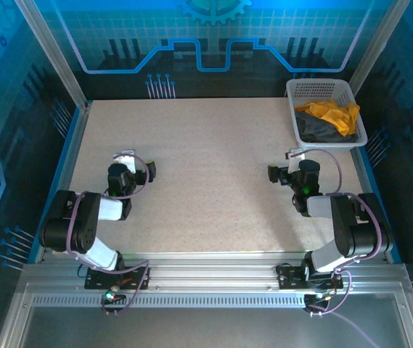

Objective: Fold and stack the t-shirts

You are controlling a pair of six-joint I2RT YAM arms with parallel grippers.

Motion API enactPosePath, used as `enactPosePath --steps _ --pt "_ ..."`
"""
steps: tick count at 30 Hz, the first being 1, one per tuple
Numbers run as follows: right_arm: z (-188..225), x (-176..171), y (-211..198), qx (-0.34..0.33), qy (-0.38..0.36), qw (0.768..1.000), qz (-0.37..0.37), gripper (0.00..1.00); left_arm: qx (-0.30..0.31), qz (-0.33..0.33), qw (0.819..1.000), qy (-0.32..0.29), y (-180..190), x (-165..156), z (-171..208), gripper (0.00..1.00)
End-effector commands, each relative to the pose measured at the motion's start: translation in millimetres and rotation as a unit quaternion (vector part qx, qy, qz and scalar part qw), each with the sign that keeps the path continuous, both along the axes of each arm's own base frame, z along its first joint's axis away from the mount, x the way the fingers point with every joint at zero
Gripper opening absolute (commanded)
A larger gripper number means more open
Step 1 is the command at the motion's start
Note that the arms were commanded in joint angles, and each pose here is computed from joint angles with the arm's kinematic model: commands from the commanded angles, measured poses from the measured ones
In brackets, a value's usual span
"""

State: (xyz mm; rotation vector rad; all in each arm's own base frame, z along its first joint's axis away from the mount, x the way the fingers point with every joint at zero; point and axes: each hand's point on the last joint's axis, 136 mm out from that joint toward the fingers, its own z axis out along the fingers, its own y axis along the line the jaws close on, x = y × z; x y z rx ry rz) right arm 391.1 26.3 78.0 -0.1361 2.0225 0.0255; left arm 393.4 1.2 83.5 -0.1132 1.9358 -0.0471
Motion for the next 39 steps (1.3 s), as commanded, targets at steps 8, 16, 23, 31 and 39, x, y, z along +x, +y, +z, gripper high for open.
enactPosePath --steps 8,16,23,31,39 --pt "65.1 7.1 -0.7 -0.037 -0.026 0.998 -0.038 1.00 0.037 0.037 0.998 -0.041 3.8 -5.6 45.8 0.99" --pt "253.2 6.4 1.3 0.187 -0.003 0.976 -0.115 1.00 -0.184 0.179 0.962 -0.090 6.6 -25.3 209.4 0.99" --pt "246.5 74.4 -59.5 0.113 0.088 0.951 -0.273 0.94 -0.300 0.043 0.951 0.056 -65.0 42.1 242.0 0.99" --pt "183.4 139.4 -120.0 0.123 0.150 0.916 -0.351 0.95 -0.325 -0.118 0.933 0.098 -183.3 40.3 264.9 0.88" --pt "112.6 170.0 -151.8 0.099 0.211 0.902 -0.362 0.95 -0.337 -0.146 0.920 0.137 -212.7 12.5 243.6 0.76"
